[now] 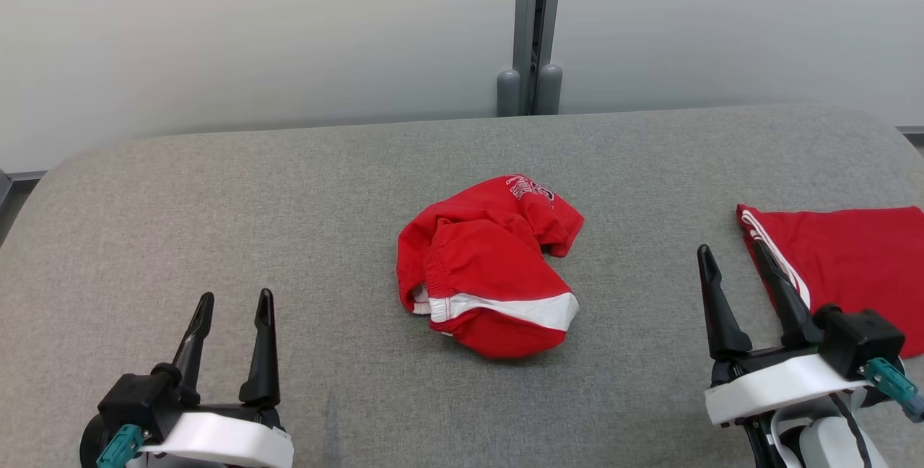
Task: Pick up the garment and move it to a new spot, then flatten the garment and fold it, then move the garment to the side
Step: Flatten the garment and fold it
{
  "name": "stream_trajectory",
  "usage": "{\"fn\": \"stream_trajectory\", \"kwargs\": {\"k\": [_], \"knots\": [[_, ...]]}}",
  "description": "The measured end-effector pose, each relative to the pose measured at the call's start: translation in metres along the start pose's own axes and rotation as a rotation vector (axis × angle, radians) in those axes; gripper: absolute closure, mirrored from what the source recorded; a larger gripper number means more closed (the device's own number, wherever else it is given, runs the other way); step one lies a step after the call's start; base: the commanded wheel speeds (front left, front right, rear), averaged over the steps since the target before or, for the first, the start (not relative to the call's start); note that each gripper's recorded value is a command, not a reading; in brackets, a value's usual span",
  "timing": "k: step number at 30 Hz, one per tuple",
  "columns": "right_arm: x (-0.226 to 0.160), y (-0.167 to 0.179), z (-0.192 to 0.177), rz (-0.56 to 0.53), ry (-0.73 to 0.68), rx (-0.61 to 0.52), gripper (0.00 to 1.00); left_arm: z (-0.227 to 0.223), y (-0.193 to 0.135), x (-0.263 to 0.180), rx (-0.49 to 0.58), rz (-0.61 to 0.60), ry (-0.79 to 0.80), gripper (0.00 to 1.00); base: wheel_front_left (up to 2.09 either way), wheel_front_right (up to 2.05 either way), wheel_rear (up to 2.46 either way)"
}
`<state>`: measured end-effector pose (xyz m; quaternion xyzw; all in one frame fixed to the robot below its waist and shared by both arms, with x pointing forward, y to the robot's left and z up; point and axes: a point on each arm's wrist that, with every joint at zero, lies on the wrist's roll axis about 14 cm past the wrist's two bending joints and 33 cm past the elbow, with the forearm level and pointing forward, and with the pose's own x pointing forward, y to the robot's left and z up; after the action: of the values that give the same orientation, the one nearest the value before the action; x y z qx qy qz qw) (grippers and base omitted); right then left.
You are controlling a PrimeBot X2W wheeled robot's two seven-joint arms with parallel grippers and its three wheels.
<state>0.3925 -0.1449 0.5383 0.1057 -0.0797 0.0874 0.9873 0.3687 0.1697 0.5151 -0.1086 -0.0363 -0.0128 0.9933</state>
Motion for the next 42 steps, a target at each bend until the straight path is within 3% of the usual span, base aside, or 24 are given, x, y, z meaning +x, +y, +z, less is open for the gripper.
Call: {"fn": "stream_trajectory", "kwargs": {"k": [17,25,35,42], "knots": [[0.000,0.000,-0.006,0.004,0.018,0.003,0.00,-0.010,-0.004,-0.001,-0.004,-0.018,0.027,0.00,0.00,0.00,0.00],[0.000,-0.002,-0.004,-0.003,0.013,0.001,0.00,-0.041,-0.048,-0.008,-0.073,-0.198,0.191,0.00,0.00,0.00,0.00],[-0.007,-0.016,0.000,-0.046,0.006,-0.004,0.00,-0.083,-0.107,-0.008,-0.081,-0.406,0.472,0.00,0.00,0.00,0.00],[-0.014,-0.030,0.002,-0.089,0.004,-0.012,0.00,-0.095,-0.127,0.007,-0.046,-0.485,0.556,0.00,0.00,0.00,0.00]]}}
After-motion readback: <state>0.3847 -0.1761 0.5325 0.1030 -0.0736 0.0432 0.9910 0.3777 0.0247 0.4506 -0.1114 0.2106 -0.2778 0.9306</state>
